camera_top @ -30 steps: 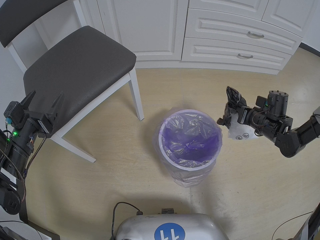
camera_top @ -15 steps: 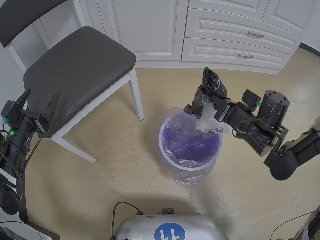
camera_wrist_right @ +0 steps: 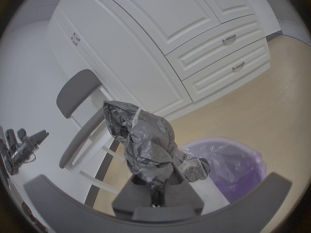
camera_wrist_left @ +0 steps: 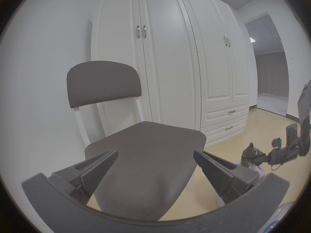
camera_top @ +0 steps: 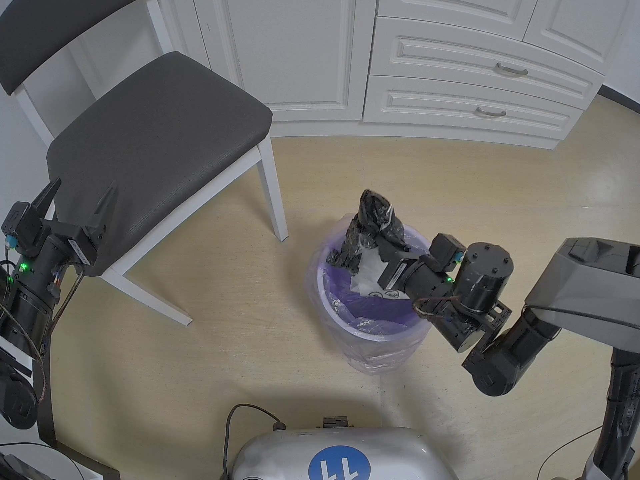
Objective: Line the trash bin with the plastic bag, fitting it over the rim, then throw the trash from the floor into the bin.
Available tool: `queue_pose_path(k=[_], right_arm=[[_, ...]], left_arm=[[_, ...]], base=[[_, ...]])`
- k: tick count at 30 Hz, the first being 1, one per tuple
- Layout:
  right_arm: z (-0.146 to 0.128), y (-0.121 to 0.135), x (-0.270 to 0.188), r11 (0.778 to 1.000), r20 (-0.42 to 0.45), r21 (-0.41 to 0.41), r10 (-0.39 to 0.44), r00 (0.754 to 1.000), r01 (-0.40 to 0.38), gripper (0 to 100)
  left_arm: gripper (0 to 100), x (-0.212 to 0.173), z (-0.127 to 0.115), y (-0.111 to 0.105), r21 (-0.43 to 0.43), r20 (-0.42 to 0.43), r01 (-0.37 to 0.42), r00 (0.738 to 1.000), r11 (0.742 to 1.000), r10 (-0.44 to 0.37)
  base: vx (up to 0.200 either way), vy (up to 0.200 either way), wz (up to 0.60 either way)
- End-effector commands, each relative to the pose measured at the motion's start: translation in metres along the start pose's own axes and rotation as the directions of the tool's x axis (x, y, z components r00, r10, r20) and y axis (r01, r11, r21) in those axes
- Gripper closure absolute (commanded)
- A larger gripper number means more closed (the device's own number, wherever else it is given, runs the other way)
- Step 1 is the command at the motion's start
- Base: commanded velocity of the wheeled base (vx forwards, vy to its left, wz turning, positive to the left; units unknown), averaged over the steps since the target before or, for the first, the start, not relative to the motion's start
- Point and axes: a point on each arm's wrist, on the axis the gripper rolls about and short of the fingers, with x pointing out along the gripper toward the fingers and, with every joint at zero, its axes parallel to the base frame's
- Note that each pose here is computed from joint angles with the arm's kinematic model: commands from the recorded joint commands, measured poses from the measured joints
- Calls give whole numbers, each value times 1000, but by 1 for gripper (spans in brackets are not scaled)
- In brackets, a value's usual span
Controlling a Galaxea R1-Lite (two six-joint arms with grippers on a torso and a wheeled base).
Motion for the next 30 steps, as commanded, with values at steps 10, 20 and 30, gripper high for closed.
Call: queue_pose_path(k=[10, 20, 30], right_arm=[[-48, -17, -19, 998, -206, -45, 26, 978, -36, 100], [-64, -33, -6, 998, -222, -31, 41, 974, -49, 100], [-56, -55, 17, 1000, -128, 27, -11, 992, 14, 100]], left_arm=[[0, -5, -1, 0, 3, -7, 2, 1000, 1000, -2], [0, -4, -3, 0, 4, -18, 2, 1000, 1000, -2], [0, -3, -5, -1, 4, -27, 6, 1000, 1000, -5]], base=[[0, 0, 0], [0, 0, 0], [0, 0, 0]])
